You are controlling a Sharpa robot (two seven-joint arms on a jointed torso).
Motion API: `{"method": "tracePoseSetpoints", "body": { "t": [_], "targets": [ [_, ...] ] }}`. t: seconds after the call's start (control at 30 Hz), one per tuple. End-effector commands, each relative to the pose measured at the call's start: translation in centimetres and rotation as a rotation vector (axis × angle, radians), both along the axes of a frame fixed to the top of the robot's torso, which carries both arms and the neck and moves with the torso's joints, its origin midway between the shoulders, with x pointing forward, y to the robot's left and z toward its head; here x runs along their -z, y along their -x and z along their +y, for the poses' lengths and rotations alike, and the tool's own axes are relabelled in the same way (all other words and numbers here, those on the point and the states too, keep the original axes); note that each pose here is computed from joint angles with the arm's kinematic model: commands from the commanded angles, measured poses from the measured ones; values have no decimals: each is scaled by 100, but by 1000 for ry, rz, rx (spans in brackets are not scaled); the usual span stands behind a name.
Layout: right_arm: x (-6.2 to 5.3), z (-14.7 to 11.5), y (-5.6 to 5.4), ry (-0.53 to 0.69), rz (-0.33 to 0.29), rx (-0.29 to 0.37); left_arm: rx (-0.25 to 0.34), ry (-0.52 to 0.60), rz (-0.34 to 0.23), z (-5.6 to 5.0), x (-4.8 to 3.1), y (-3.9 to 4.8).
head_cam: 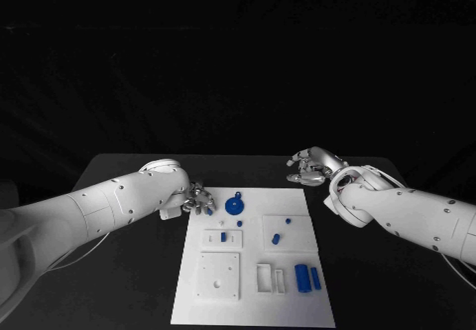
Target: Assemble the parts on the task board
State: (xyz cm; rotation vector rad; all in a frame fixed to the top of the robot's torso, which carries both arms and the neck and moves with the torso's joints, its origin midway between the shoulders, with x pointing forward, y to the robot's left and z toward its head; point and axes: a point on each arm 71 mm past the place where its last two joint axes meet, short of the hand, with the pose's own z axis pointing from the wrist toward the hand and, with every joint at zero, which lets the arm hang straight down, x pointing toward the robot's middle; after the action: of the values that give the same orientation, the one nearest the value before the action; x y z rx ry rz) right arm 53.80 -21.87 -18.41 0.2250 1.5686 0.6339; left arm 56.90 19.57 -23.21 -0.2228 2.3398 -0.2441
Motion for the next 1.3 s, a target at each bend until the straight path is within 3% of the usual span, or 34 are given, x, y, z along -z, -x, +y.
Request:
{"method": "tracePoseSetpoints", "body": {
  "t": [0.03, 0.33, 0.67, 0.87, 1.3],
  "targets": [
    [2, 10, 0, 2, 4, -7, 3, 11, 30, -4, 48, 27],
    [5, 14, -8, 2, 4, -6, -23, 55, 10, 21, 38, 25],
    [6, 2, -13, 3, 3, -3, -68, 112, -70, 78, -15, 62],
    [6, -7, -12, 4, 3, -1, -76, 146, -102, 104, -56, 164],
    [9, -12, -12, 4, 6, -1, -28, 185, -118, 64, -139, 488]
  ]
}}
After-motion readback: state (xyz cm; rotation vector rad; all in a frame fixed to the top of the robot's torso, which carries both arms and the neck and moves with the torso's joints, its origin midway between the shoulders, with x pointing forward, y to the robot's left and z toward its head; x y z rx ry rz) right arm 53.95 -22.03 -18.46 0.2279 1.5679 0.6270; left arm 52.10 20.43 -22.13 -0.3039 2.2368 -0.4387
